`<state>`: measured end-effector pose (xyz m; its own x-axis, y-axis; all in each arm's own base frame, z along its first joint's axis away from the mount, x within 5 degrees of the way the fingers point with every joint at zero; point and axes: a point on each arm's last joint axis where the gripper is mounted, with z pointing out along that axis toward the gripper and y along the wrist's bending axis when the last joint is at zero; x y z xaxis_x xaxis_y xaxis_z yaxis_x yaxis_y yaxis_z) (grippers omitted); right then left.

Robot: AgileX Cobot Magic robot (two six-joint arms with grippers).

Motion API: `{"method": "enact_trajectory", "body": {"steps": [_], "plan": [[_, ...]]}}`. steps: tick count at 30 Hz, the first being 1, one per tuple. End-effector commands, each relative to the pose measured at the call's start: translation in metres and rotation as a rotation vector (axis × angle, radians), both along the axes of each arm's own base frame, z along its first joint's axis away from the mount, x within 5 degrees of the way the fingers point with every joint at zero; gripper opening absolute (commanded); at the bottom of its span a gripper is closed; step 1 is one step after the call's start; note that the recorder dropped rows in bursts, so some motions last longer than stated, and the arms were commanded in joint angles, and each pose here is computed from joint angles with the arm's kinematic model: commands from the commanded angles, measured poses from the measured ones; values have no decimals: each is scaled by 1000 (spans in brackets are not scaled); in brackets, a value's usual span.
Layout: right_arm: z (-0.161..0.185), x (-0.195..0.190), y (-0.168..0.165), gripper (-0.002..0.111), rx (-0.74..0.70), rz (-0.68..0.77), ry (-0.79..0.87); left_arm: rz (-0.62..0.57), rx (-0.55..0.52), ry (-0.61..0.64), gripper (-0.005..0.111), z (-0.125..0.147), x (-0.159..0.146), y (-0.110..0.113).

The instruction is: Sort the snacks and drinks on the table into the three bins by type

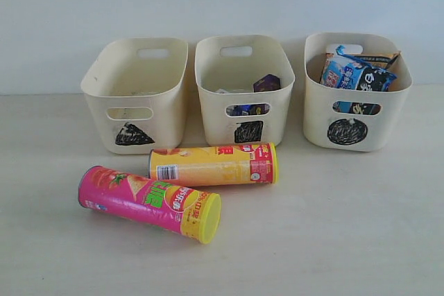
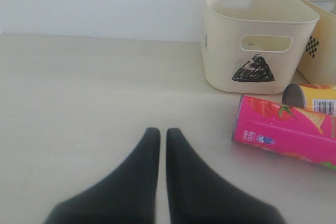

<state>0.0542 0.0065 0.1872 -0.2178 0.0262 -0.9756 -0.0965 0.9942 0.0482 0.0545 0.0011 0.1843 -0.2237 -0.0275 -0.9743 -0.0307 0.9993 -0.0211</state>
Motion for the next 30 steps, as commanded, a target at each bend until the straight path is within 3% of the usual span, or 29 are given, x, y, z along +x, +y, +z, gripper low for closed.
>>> {"method": "enact_trajectory", "body": {"steps": [1, 16, 17, 19, 21, 28, 30], "plan": [[-2, 0, 0, 0, -8, 0, 1, 0, 10, -7, 4, 1, 0, 0], [-3, -1, 0, 0, -10, 0, 17, -2, 26, -11, 4, 2, 0, 0], [-3, -1, 0, 0, -10, 0, 17, -5, 109, -59, 4, 6, 1, 1], [-3, -1, 0, 0, -10, 0, 17, 14, -110, -222, 4, 20, 2, 0], [-3, -1, 0, 0, -10, 0, 17, 32, -185, -415, 4, 38, 0, 3], [-3, -1, 0, 0, -10, 0, 18, 39, -277, -725, 4, 63, -9, 7], [-3, -1, 0, 0, -10, 0, 18, 33, -281, -732, 4, 72, -11, 6]]}}
